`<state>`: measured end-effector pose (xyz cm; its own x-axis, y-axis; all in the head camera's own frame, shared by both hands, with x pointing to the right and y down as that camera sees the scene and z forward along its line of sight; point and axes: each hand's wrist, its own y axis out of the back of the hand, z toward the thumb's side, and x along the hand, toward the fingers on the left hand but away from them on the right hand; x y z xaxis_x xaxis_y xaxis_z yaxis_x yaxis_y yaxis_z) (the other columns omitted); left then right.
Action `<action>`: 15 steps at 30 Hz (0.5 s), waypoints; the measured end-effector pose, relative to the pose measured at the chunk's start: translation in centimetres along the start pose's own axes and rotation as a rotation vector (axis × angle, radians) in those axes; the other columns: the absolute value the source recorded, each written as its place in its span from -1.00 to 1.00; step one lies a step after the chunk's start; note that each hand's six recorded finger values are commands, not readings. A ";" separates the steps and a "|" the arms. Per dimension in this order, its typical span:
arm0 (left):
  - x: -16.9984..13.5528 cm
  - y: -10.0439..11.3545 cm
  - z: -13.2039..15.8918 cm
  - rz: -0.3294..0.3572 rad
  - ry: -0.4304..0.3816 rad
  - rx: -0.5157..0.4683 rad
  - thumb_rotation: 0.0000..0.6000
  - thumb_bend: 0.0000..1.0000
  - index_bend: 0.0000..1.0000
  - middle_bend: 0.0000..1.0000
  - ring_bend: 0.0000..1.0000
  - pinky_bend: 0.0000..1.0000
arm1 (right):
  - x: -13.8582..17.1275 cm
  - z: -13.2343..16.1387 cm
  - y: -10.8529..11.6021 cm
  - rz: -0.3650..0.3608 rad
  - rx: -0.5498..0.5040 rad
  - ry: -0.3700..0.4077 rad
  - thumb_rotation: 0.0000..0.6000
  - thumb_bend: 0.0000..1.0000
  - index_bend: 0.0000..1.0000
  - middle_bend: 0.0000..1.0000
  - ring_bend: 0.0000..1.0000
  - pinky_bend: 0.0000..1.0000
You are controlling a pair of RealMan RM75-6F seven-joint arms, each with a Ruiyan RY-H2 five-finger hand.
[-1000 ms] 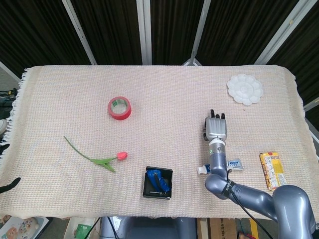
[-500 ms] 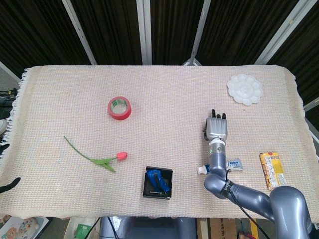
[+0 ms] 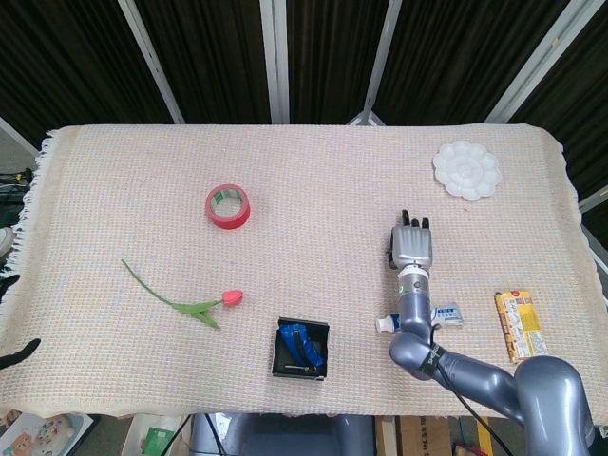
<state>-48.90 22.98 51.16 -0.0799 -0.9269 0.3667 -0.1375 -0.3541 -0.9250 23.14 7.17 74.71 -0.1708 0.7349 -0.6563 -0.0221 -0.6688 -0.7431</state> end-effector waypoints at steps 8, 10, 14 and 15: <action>0.0 0.1 -0.1 0.000 0.002 -0.002 1.00 -0.52 -0.69 -1.00 -1.00 -1.00 | 0.1 0.8 0.1 -0.004 0.003 0.010 1.00 -0.26 0.10 -0.83 -0.66 -0.80; 0.0 0.1 -0.1 0.002 0.002 -0.004 1.00 -0.52 -0.69 -1.00 -1.00 -1.00 | 0.1 0.7 0.0 -0.001 0.004 0.007 1.00 -0.26 0.10 -0.83 -0.66 -0.80; 0.0 0.1 -0.1 0.000 0.004 -0.003 1.00 -0.52 -0.69 -1.00 -1.00 -1.00 | 0.0 0.7 -0.1 0.002 0.005 0.001 1.00 -0.26 0.10 -0.83 -0.66 -0.80; 0.1 0.0 -0.1 -0.001 0.003 -0.003 1.00 -0.52 -0.69 -1.00 -1.00 -1.00 | 0.0 0.6 -0.1 0.002 0.005 -0.001 1.00 -0.26 0.10 -0.83 -0.66 -0.80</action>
<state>-49.04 22.93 51.15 -0.0831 -0.9261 0.3680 -0.1406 -0.3547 -0.9243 22.52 7.14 74.89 -0.1714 0.7332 -0.6581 -0.0266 -0.6712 -0.7408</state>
